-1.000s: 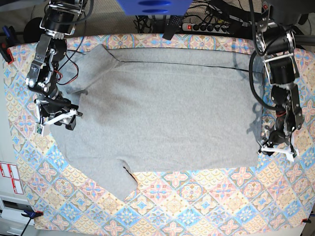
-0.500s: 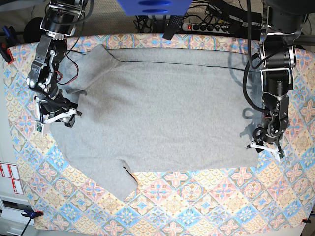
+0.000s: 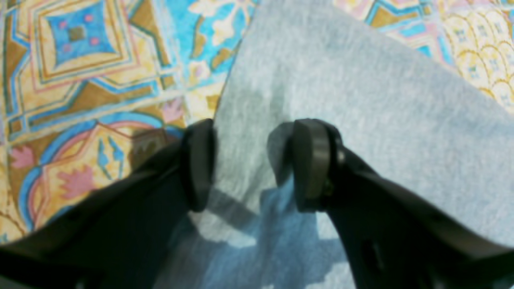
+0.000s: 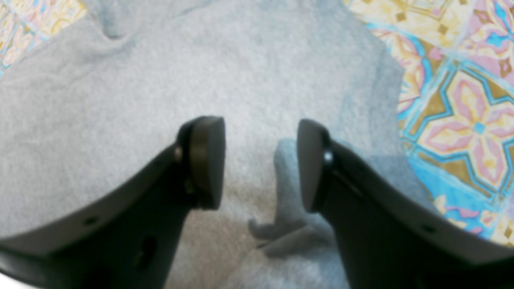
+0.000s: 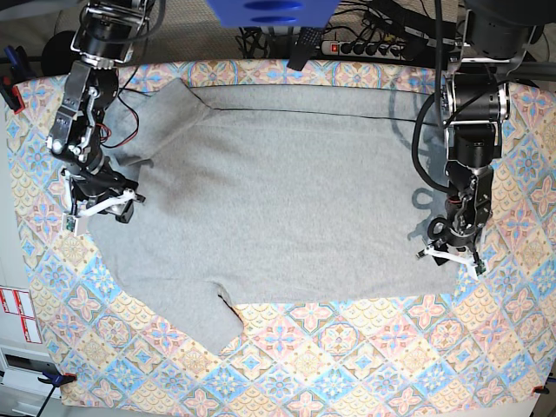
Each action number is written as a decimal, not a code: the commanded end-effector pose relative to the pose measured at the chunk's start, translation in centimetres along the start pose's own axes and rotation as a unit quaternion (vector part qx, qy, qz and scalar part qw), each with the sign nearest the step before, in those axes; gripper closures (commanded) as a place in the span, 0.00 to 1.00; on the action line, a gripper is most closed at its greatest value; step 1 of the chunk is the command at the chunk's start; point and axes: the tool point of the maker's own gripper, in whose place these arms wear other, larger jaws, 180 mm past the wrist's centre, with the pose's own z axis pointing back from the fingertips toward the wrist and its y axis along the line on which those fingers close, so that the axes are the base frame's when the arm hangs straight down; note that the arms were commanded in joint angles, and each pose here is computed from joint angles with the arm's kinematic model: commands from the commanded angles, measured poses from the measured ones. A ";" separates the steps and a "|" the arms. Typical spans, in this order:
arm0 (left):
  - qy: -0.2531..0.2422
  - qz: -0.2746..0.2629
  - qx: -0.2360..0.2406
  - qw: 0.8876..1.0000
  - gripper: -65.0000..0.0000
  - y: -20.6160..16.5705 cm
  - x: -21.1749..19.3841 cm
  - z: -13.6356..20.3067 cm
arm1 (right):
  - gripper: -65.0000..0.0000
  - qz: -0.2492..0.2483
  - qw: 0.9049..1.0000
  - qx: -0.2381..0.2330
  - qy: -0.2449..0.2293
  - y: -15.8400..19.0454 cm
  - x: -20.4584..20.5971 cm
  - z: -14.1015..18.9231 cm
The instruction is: Fold the T-shirt properly
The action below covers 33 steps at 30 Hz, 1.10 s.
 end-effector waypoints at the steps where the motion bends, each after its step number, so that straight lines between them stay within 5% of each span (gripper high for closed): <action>1: -0.027 0.001 -0.002 1.000 0.52 -0.1 2.6 0.1 | 0.56 0.006 1.000 0.004 -0.030 0.2 2.0 0.4; 10: 0.004 0.005 -0.017 1.000 0.57 -1.7 -1.3 0.1 | 0.56 0.006 0.999 0.005 -0.031 0.2 2.1 0.4; 16: -0.009 -0.001 -0.032 0.999 1.00 -2.5 -1.7 0.7 | 0.56 0.007 0.999 0.005 -0.034 0.3 2.4 0.4; 24: -0.047 -0.021 -0.046 0.998 1.00 -1.8 -0.6 2.6 | 0.56 0.001 1.000 -0.002 -0.020 -0.5 1.7 -0.5; 33: -0.112 -0.028 -0.070 0.991 1.00 -1.0 0.6 7.5 | 0.56 0.023 1.000 -0.008 -0.018 -1.8 6.6 -3.9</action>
